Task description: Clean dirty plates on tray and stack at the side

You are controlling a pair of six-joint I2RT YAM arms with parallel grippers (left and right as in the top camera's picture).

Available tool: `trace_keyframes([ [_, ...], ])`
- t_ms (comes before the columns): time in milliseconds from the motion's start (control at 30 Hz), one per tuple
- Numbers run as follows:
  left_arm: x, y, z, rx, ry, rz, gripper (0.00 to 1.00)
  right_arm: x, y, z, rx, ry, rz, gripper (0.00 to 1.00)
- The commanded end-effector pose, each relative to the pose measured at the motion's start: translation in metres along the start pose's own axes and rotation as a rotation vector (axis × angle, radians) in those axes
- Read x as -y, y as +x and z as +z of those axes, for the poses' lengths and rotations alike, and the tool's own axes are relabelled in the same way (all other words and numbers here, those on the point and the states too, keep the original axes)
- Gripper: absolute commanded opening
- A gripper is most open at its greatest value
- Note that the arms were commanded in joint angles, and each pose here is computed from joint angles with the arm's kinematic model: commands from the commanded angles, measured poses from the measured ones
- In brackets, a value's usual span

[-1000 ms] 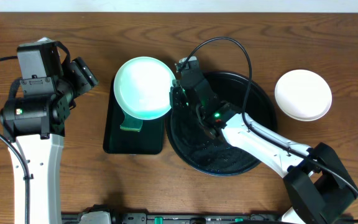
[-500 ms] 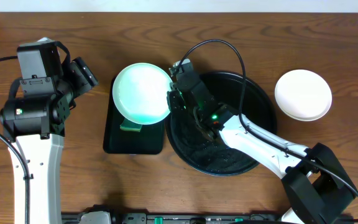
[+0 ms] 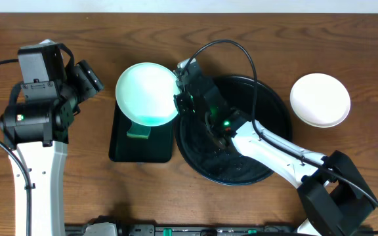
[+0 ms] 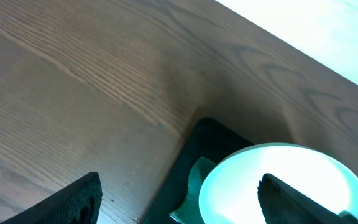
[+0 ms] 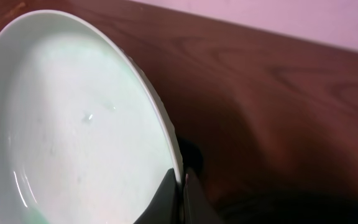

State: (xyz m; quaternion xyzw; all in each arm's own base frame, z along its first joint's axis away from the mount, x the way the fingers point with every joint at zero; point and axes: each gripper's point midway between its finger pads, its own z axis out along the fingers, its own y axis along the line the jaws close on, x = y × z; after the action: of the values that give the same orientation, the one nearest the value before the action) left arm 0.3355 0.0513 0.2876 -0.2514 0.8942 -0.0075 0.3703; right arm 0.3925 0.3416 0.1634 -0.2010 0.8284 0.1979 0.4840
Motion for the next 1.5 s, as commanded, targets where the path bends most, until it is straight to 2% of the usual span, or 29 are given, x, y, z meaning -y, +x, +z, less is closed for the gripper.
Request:
trace_keyframes([
  [0, -0.001, -0.006, -0.002, 0.017, -0.009, -0.013, 0.81, -0.008, -0.005, -0.001, 0.024, -0.005, -0.096, 0.01],
  [800, -0.001, -0.006, -0.002, 0.017, -0.009, -0.013, 0.81, -0.054, -0.03, -0.013, 0.165, -0.008, -0.429, 0.01],
  [1267, -0.001, -0.006, -0.002, 0.017, -0.009, -0.013, 0.81, -0.058, -0.076, -0.051, 0.283, -0.011, -0.415, 0.01],
  [1467, -0.001, -0.006, -0.002, 0.017, -0.009, -0.013, 0.81, -0.059, -0.083, -0.057, 0.302, -0.006, -0.448, 0.01],
])
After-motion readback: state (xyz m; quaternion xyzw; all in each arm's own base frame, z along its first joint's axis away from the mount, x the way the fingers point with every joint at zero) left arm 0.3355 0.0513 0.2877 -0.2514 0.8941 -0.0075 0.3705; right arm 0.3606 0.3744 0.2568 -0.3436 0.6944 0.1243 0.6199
